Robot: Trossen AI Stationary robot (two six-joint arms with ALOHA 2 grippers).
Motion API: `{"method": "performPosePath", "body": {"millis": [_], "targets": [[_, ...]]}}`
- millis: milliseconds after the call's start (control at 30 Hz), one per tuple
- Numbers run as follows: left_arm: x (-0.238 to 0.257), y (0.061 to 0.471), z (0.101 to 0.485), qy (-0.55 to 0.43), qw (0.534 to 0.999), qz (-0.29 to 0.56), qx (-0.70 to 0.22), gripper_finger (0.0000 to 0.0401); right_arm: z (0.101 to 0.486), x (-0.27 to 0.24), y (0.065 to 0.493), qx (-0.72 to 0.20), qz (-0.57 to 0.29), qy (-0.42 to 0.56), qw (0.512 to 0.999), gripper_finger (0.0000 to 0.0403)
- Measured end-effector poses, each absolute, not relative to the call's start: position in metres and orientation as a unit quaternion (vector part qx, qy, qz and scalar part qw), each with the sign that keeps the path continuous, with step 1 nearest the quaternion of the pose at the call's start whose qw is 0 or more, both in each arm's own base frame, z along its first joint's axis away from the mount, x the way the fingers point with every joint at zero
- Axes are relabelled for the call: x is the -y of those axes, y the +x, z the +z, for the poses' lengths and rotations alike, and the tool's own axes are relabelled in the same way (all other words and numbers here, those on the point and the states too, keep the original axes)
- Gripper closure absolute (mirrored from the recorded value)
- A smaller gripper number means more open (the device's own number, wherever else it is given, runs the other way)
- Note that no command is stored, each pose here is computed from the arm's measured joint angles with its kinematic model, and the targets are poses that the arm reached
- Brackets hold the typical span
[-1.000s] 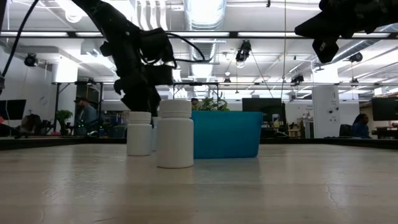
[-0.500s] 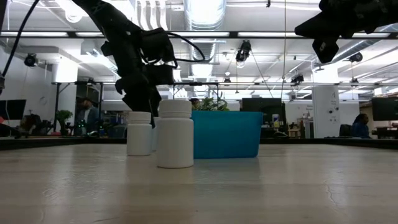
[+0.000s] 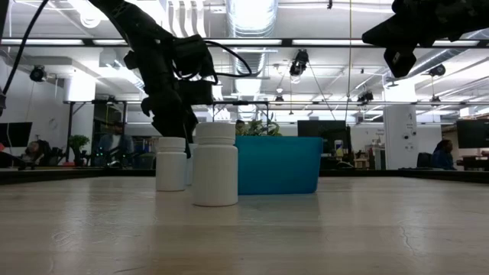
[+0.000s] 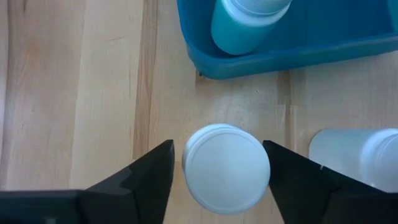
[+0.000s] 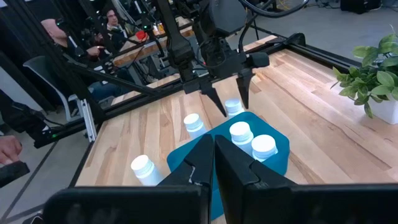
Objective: Pick and place pill bottles into a basket
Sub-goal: Put the top white medicine bottle into the blue bin
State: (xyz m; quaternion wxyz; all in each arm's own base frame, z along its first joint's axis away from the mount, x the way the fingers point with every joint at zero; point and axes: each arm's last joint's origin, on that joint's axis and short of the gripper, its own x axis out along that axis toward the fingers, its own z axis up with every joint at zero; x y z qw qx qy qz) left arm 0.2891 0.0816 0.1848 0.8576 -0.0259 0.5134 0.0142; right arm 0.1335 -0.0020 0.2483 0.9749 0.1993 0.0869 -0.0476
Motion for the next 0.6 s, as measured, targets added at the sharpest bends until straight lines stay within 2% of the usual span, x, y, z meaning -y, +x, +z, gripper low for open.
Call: {"method": "performPosePath", "body": {"millis": [300,600], "targets": [[-0.0809,0.287,0.183,-0.028,0.854,0.012,-0.52,0.0244,0.2483,0.002,0.1335,-0.087,-0.048,0.199,0.975,0.0394],[-0.081,0.2877,0.1853,-0.026,0.852,0.015,-0.522,0.0245,0.2484,0.002,0.1335,-0.087,-0.048,0.199,0.975,0.0394]]}}
